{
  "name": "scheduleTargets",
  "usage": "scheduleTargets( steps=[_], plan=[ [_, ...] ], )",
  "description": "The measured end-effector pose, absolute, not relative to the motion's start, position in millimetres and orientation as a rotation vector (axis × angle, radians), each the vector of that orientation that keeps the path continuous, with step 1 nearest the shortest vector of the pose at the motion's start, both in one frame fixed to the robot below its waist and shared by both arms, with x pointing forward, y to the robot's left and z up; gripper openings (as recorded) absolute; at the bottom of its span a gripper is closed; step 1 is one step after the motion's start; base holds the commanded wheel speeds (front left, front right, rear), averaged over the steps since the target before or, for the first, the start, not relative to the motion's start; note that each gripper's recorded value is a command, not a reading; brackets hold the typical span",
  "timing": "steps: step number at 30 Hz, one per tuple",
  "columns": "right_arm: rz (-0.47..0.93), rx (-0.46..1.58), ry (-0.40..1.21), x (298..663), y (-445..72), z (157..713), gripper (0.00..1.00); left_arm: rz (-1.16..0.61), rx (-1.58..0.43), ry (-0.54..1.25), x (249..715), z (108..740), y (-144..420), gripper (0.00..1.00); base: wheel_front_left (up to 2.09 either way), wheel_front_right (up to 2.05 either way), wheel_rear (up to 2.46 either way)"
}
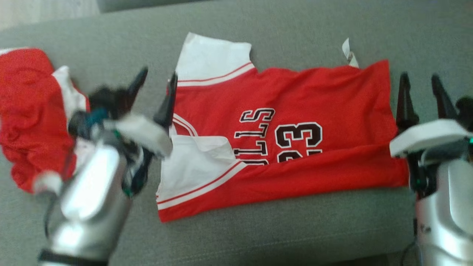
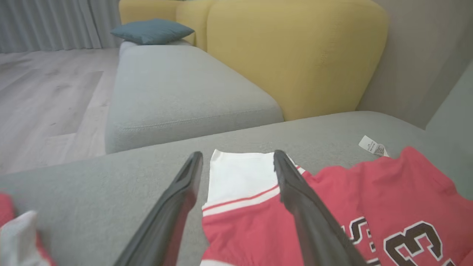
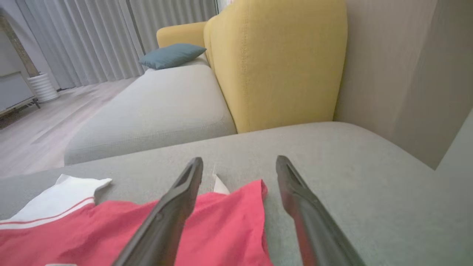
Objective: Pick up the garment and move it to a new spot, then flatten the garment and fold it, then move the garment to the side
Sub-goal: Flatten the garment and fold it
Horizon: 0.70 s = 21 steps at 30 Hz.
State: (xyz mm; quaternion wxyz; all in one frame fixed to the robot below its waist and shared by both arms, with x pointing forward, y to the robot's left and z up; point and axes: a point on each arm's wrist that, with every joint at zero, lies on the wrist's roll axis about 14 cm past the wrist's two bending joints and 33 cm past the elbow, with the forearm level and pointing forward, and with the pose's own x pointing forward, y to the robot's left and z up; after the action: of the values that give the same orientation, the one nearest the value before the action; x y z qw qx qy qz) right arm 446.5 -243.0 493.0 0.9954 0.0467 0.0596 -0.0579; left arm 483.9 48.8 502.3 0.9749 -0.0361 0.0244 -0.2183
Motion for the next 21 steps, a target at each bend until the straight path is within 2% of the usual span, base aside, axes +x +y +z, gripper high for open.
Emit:
scheduleTargets(
  steps=[5,11,21],
  plan=[
    [-0.086,0.065,0.080,478.4,-237.5,503.5,1.00,-0.547,0.033,0.201,536.0,490.1,37.6,1.00,0.00,0.00,0.00],
    [-0.059,0.023,0.062,509.0,-235.1,505.7,1.00,-0.564,0.100,0.267,595.6,481.3,32.4,1.00,0.00,0.00,0.00],
    [-0.105,-0.002,0.056,521.7,-259.2,499.0,1.00,-0.606,0.249,0.507,614.7,398.4,23.7,1.00,0.00,0.00,0.00]
  ],
)
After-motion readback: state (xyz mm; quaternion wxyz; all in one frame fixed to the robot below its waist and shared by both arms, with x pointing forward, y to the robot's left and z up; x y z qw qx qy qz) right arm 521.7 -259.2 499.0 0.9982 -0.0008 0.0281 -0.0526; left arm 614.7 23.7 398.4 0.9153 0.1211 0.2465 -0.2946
